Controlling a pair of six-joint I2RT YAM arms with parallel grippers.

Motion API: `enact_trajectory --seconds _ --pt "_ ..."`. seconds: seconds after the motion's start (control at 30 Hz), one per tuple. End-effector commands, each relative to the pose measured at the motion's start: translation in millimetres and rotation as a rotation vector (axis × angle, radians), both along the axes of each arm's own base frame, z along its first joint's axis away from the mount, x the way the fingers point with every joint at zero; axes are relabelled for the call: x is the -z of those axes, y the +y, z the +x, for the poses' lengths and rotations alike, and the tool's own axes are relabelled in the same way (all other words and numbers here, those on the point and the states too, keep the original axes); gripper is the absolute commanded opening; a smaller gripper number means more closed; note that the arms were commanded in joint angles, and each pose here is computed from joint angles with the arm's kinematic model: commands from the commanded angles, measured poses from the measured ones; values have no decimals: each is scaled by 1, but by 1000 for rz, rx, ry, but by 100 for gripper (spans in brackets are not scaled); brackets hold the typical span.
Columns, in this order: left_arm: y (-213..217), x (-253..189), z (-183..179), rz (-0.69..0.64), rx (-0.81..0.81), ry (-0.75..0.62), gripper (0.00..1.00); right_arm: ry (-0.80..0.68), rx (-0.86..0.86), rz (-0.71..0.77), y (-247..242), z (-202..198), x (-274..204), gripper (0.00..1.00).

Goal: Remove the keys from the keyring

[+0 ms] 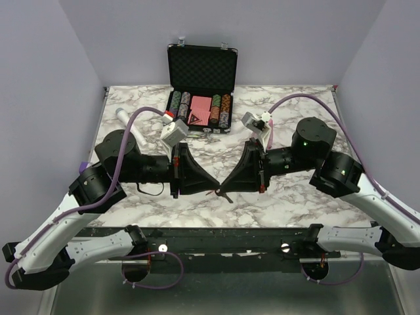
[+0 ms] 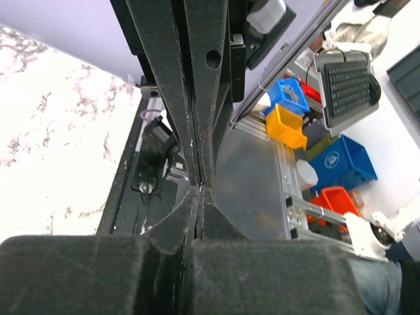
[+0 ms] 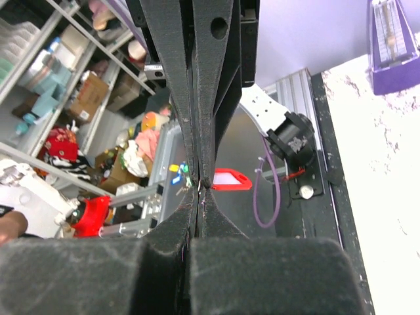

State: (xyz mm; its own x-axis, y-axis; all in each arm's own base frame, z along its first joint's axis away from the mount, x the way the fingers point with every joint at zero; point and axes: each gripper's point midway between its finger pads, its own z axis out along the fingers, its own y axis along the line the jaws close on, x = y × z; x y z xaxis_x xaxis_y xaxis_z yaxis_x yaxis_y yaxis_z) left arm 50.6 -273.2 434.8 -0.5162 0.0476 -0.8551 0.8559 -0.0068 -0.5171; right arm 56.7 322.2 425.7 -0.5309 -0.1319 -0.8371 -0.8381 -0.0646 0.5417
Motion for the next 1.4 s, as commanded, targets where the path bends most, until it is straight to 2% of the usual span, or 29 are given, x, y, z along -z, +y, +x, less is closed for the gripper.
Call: enact_trajectory --seconds 0.0,0.53,0.87,1.37 --pt "-7 -5 9 -31 -95 18 0 -34 101 182 10 19 -38 1" --pt "-21 -11 30 -107 -329 78 0 48 178 426 6 29 -71 1" --pt "-24 -15 44 -163 -426 122 0 135 230 482 8 40 -68 1" --pt "-21 -13 50 -175 -497 153 0 157 297 509 3 50 -67 1"
